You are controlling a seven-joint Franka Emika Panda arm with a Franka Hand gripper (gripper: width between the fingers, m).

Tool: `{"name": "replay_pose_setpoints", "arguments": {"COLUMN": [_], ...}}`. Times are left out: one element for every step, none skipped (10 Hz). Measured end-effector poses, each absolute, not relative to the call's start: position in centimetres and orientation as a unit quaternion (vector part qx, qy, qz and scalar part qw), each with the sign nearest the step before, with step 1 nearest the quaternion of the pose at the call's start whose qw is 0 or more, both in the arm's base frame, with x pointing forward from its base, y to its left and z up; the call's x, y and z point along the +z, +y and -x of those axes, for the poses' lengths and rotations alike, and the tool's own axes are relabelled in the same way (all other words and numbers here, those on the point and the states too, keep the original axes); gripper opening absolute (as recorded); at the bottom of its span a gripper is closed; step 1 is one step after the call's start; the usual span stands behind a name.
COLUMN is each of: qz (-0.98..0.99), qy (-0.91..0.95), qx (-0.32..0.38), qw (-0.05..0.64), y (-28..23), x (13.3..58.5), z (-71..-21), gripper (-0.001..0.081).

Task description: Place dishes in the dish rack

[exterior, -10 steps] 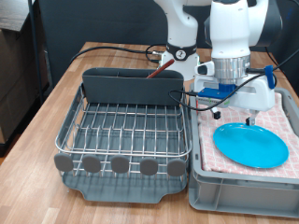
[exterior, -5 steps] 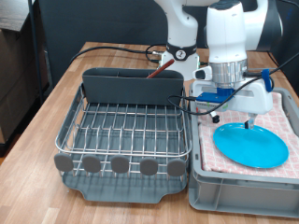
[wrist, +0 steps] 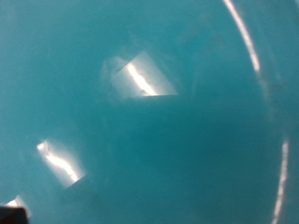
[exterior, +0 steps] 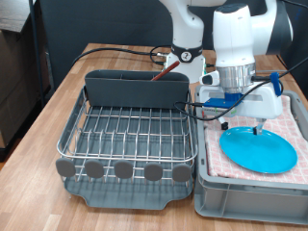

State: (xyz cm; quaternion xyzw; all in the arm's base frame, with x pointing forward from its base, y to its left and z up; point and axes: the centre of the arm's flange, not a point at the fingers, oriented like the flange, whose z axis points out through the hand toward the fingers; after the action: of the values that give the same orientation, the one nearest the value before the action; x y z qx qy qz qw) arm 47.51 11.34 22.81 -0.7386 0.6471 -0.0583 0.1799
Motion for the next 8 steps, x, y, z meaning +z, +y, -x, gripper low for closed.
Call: {"name": "replay_pose_setpoints", "arguments": {"qz": [0.739, 0.74, 0.74, 0.74, 0.74, 0.74, 0.74, 0.74], "qy": [0.646, 0.645, 0.645, 0.645, 0.645, 0.645, 0.645, 0.645], "qx": [-0.058, -0.058, -0.058, -0.057, -0.057, -0.058, -0.058, -0.057], "qw": [0.18, 0.181, 0.181, 0.181, 0.182, 0.183, 0.184, 0.184], "y": [11.44, 11.58, 11.7, 11.77, 11.86, 11.96, 12.01, 12.06], "x": [22.82, 22.81, 22.78, 22.73, 22.67, 22.61, 22.52, 22.41], "z": [-47.49, -47.46, -47.43, -47.4, -47.37, -47.35, -47.33, -47.3], "gripper": [0.0692, 0.0534, 0.0534, 0.0319, 0.0319, 0.0137, 0.0031, 0.0031]}}
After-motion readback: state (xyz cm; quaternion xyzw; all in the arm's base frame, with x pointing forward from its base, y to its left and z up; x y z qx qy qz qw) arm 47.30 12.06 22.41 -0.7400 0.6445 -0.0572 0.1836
